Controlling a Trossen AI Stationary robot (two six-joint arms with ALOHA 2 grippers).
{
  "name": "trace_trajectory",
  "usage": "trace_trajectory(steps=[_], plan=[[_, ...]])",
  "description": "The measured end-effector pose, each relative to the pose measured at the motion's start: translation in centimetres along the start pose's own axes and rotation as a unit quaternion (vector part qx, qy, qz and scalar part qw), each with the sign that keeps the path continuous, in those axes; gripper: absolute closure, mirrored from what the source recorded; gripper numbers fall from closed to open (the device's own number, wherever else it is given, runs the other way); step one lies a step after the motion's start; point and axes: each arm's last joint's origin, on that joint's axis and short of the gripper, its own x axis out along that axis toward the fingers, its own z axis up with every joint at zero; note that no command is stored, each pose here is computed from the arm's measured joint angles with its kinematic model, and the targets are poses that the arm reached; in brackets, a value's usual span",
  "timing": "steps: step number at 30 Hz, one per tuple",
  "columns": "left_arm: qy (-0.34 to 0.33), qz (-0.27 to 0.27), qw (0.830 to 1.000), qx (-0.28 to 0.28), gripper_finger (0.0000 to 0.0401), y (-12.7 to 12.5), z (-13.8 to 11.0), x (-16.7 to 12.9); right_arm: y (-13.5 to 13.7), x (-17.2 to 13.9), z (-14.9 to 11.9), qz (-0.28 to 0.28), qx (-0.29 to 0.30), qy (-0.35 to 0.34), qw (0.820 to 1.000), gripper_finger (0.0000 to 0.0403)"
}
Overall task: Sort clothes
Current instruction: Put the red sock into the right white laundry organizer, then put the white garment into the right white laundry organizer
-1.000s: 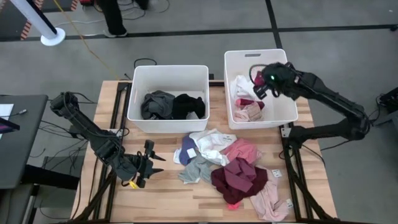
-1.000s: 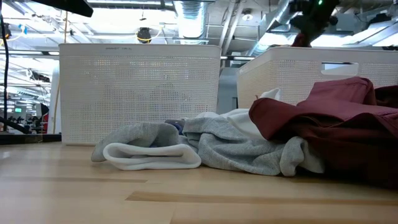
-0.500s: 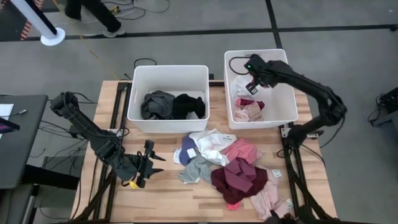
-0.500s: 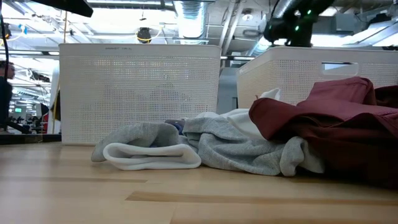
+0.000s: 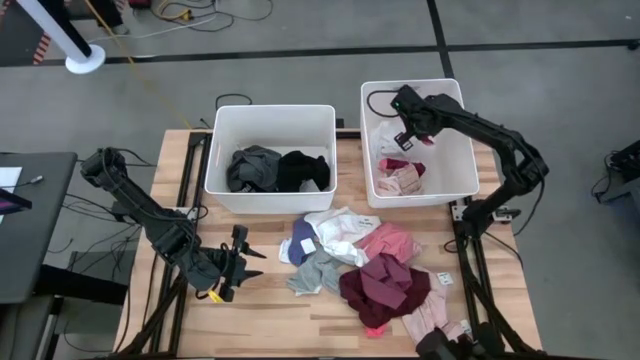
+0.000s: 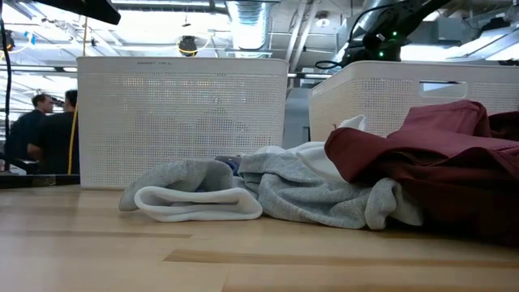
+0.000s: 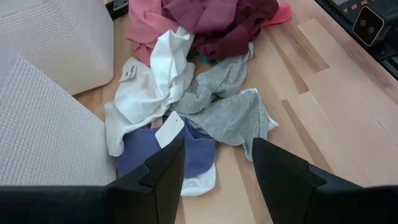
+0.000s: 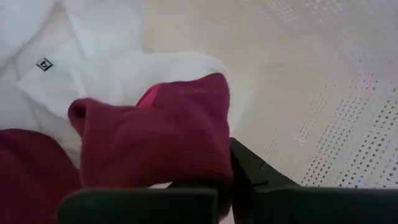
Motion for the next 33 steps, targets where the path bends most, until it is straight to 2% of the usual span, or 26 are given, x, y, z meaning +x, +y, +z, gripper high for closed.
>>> trace_trajectory(steps=[6, 12, 17, 25, 29, 33], plan=[[0.000, 0.000, 1.000, -0.004, 0.0218, 0.0, 0.0, 0.0, 0.1, -0.1, -0.2, 0.000, -0.007, 0.008, 1.000, 0.0324], [0.000, 0.000, 1.000, -0.008, 0.0218, 0.0, 0.0, 0.0, -0.1, -0.4, -0.6, 0.000, -0.007, 0.017, 1.000, 0.0245], [0.000, 0.000, 1.000, -0.008, 0.0218, 0.0, 0.0, 0.0, -0.5, -2.3, -1.1, 0.005, 0.006, -0.019, 1.000, 0.0192], [-0.006, -0.001, 1.000, -0.014, 0.0218, 0.0, 0.1, 0.0, -1.0, -8.6, -4.0, 0.039, 0.015, -0.133, 0.990, 0.0183], [-0.007, -0.001, 1.000, -0.022, 0.0218, 0.0, 0.2, 0.0, -0.7, -12.3, -6.5, 0.083, 0.020, -0.204, 0.975, 0.0188], [-0.007, -0.001, 1.000, -0.030, 0.0218, 0.0, 0.2, 0.0, 0.2, -15.5, -9.1, 0.151, 0.012, -0.262, 0.953, 0.0191]])
